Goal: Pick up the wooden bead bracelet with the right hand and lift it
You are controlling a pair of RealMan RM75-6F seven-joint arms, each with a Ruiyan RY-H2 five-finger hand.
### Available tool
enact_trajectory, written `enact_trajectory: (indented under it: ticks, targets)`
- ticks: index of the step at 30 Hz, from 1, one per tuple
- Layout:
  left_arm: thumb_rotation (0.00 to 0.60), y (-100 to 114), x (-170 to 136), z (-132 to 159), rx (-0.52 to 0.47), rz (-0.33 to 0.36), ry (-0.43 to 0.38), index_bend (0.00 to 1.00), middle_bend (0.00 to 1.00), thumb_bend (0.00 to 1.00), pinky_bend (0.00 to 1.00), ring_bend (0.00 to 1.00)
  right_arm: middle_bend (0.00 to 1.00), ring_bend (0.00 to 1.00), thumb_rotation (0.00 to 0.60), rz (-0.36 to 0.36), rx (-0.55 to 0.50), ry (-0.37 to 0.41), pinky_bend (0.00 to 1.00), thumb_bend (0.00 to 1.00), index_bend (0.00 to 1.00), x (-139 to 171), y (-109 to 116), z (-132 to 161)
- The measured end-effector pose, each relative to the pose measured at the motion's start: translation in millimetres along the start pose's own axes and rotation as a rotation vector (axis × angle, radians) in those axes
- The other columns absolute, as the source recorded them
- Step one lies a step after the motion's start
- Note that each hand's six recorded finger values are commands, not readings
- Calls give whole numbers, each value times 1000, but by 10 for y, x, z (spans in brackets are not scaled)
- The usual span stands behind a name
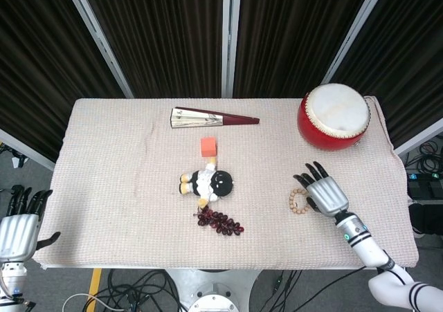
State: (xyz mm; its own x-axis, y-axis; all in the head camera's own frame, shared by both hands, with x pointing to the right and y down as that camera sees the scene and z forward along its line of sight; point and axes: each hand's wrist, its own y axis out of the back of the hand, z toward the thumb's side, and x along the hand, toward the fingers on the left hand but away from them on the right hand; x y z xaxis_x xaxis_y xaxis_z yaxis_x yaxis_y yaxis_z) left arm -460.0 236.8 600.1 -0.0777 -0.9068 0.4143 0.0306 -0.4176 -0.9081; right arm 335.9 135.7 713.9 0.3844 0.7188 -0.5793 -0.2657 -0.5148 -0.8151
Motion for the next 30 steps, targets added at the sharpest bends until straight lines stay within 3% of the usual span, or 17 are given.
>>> enact_trajectory:
  ticks: [7, 23, 30]
  targets:
    - [600, -10, 18, -5, -2, -7, 4, 142, 148, 0, 15, 7, 295, 41, 600, -3, 54, 53, 0, 327, 339, -198, -207, 180]
    - [600, -48, 36, -16, -10, -27, 8, 142, 148, 0, 15, 7, 338, 71, 600, -22, 73, 73, 0, 327, 440, -270, -395, 221]
    - [600, -58, 35, -32, -14, -33, 13, 142, 148, 0, 15, 7, 458, 176, 600, -59, 72, 70, 11, 365, 629, -270, -393, 219]
